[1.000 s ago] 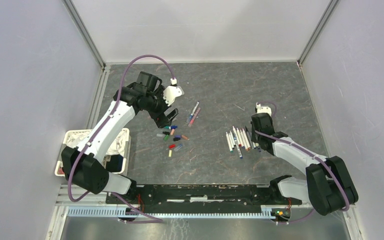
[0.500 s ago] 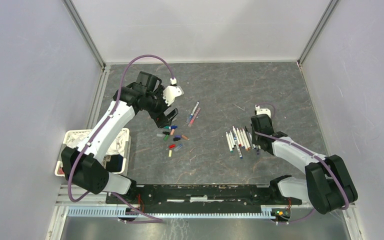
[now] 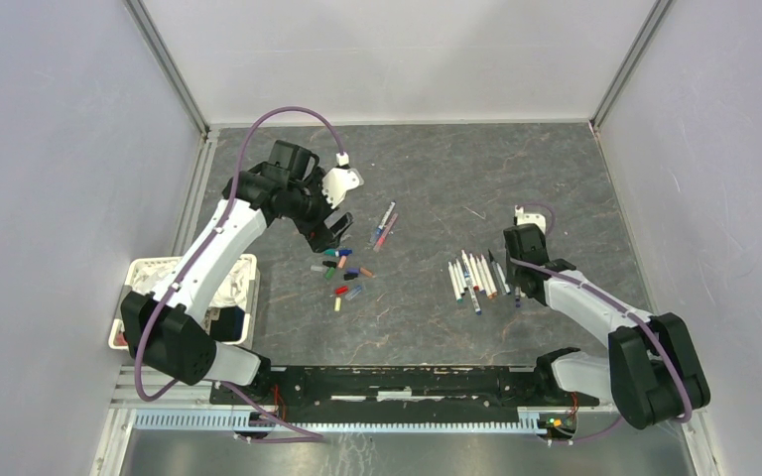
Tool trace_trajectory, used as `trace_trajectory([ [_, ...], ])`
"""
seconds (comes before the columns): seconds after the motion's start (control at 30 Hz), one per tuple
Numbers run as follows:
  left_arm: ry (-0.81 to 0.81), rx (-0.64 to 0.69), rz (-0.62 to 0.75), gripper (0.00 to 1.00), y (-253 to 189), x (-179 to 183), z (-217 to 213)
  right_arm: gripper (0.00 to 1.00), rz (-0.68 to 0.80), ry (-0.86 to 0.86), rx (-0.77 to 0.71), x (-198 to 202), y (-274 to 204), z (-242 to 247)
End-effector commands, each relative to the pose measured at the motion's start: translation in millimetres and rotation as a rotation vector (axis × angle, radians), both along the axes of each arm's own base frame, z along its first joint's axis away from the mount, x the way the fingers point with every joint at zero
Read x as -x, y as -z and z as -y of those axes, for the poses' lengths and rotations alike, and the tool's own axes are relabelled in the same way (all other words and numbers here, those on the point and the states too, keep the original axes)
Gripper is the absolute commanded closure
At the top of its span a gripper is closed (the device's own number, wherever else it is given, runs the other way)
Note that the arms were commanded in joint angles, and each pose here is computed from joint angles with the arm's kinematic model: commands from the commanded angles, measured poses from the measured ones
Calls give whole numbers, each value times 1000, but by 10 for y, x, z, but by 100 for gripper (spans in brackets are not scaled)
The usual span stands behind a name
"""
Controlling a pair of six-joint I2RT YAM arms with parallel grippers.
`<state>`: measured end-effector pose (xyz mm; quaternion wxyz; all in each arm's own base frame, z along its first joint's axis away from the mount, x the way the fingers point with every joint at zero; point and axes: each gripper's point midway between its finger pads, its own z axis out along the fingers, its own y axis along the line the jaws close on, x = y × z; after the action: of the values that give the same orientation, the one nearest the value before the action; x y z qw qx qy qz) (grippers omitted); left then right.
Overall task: Open the pen caps
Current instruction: Place the pen at the center of the board, then pick up the pen from the center of the board.
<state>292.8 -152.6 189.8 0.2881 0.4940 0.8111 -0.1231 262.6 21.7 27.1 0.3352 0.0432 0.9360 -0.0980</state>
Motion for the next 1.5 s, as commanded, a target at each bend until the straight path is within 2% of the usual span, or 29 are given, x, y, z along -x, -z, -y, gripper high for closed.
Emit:
trace_trajectory([
  [0.0, 7, 49, 46, 0, -241, 6, 27, 59, 62, 8, 1, -139, -238, 4],
  [0.13, 3, 62, 51, 0, -290, -7, 16, 49, 101, -13, -33, -237, -425, -78],
  [0.3, -32, 104, 62, 0, -408, -90, -35, 45, 192, -57, -126, -496, -804, -336],
  [0.57, -110, 131, 40, 0, -328, -176, -82, 43, 265, -221, -269, -965, -1218, -1442],
  [0.8, -176, 110, 91, 0, -286, -176, -235, 46, 177, -302, -283, -1438, -973, -2452],
  [0.97, -218, 88, 143, 0, -309, -183, -360, 48, 110, -304, -322, -1659, -628, -2879],
  [1.2, -260, 88, 188, 0, -386, -169, -442, 54, 48, -280, -349, -1701, -246, -3068],
  [1.47, -253, 81, 208, 0, -439, -126, -472, 67, 24, -261, -329, -1625, -72, -3003],
])
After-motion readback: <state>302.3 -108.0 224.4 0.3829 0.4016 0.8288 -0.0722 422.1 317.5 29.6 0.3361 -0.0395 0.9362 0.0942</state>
